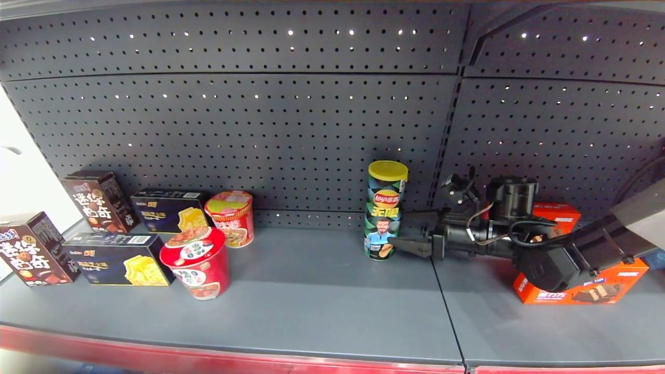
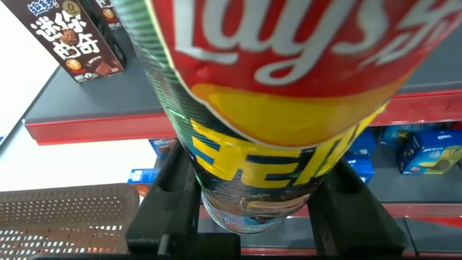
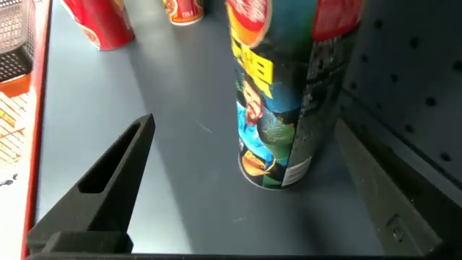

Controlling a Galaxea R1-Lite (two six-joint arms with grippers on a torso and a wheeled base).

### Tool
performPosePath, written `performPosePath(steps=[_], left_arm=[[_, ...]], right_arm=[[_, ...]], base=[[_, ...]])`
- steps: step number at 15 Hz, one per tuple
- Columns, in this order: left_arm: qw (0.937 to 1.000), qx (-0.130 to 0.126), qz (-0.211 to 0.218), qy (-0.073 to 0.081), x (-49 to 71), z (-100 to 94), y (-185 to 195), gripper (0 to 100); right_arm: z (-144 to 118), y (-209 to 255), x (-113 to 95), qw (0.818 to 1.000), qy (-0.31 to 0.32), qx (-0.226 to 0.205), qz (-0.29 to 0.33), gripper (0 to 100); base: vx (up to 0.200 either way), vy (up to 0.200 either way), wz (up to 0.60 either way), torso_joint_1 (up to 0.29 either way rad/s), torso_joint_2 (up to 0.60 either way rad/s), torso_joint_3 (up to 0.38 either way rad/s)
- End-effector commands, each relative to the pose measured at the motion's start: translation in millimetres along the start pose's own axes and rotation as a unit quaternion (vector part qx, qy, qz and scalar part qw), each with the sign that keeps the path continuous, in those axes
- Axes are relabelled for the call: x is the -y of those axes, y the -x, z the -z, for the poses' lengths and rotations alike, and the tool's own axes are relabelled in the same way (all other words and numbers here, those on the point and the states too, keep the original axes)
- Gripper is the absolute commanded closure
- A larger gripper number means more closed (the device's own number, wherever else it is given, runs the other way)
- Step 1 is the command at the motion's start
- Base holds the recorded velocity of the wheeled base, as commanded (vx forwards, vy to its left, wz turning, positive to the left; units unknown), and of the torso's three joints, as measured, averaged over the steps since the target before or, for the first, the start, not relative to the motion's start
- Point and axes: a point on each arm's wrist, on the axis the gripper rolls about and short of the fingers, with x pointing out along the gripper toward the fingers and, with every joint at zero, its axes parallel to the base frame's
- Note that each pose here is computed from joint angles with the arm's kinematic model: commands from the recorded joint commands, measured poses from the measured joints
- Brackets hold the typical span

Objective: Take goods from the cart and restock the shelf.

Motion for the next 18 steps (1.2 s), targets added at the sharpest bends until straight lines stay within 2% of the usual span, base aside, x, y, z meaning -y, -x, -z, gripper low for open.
performPosePath(steps=[1,14,18], left_arm=[[1.0,-0.002,0.0,0.0,0.0,-0.2,0,100],[0.9999,-0.009,-0.006,0.002,0.7,3.8,-1,100],[0.9999,-0.01,-0.006,0.002,0.7,4.2,-1,100]], right_arm=[[9,-12,6,1.0,-0.005,-0.005,-0.005,0],[42,-73,19,0.999,-0.022,-0.008,-0.03,0],[49,-78,21,0.999,-0.024,-0.009,-0.031,0]], base=[[0.0,0.0,0.0,0.0,0.0,0.0],[0.0,0.0,0.0,0.0,0.0,0.0],[0.0,0.0,0.0,0.0,0.0,0.0]])
